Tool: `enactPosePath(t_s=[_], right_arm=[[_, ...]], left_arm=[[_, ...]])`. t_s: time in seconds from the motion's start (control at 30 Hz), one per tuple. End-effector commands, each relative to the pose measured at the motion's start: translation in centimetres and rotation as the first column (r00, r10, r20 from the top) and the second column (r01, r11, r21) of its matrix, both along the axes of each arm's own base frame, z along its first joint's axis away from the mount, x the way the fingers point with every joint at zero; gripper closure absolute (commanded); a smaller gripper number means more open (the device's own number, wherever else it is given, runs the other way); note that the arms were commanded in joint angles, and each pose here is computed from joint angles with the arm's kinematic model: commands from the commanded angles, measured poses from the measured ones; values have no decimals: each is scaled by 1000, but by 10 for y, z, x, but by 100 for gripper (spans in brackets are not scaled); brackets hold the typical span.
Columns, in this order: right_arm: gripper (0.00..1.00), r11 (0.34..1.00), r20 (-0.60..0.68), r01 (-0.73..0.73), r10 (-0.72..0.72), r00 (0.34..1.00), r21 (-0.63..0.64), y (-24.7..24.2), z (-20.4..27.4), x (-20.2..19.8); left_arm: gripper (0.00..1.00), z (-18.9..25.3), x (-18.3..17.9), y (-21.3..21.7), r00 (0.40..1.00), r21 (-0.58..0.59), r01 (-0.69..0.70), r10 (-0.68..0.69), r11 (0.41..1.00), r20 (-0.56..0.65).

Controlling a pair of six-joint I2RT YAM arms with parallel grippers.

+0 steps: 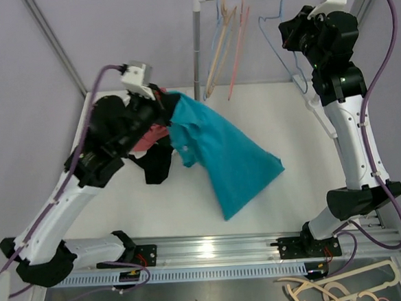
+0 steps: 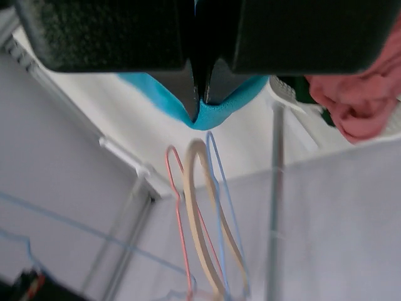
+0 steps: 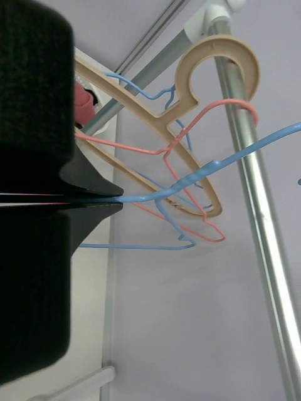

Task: Remove the t-shirt from the hanger

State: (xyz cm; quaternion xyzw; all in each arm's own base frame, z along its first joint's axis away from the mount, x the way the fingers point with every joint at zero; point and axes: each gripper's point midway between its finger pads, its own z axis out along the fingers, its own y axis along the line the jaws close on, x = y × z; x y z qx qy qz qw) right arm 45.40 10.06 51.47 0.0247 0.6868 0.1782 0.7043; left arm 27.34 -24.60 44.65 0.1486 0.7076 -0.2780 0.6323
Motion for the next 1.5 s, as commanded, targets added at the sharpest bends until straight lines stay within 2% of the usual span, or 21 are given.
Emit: enactPosePath(t_s=[0.0,0.17,0.2,0.3,0.33,0.47,0.6,0.7,0.77,0.8,0.87,0.9,1.0,1.03,1.13,1.23,1.27,1.33,1.37,1.4,1.47], right_arm=[[100,1000,153,-10,9,988,7,-3,48,-6],[100,1000,104,-20,18,994,17,-1,32,16],[100,999,95,-27,24,995,23,2,27,20],[100,999,96,-32,29,995,25,3,22,28],[100,999,95,-35,32,995,26,5,21,30],[100,999,93,-33,31,995,22,4,21,41],[100,999,93,-44,41,995,22,7,20,45],[100,998,76,-59,57,995,22,11,11,47],[100,998,64,-63,62,996,20,13,5,48],[100,998,57,-61,60,997,17,14,0,48],[100,998,47,-57,56,997,20,14,-10,50],[100,998,42,-60,59,997,21,15,-14,51],[100,997,17,-74,73,997,25,20,-24,52],[100,997,17,-74,73,997,25,20,-24,51],[100,996,16,-86,85,996,20,29,-27,48],[100,996,7,-92,91,996,18,35,-28,44],[100,996,5,-90,90,996,19,35,-29,43],[100,995,4,-93,93,996,22,37,-30,38],[100,995,3,-93,93,996,21,38,-31,36],[100,996,-5,-92,92,996,23,39,-36,37],[100,994,-2,-101,101,995,30,41,-35,30]], left_arm=[[99,45,7,32,993,-28,-66,68,997,95],[99,87,54,50,978,-50,-175,179,983,108],[99,122,54,62,964,-102,-197,211,975,160],[99,115,97,57,960,-71,-236,244,969,138],[99,159,86,66,942,-136,-229,254,964,219],[99,186,120,77,903,-202,-273,323,940,282],[99,191,145,114,839,-283,-363,443,888,314],[99,163,170,140,825,-321,-439,518,839,227],[99,109,190,150,823,-264,-522,560,811,93],[99,88,194,161,792,-247,-586,610,772,26],[99,33,200,168,759,-175,-647,648,742,-63],[99,-33,209,170,728,-79,-683,668,726,-152],[99,-104,219,167,696,10,-681,652,732,-300],[99,-149,222,166,650,107,-675,656,730,-384],[99,-211,221,164,562,216,-650,652,729,-509],[99,-269,208,169,430,339,-625,673,703,-601],[99,-294,198,175,355,400,-606,684,687,-637],[99,-320,190,174,275,420,-587,659,692,-700],[99,-335,181,167,239,424,-540,615,728,-752],[99,-366,178,171,165,459,-502,603,733,-781],[99,-378,185,175,101,458,-483,567,747,-818]])
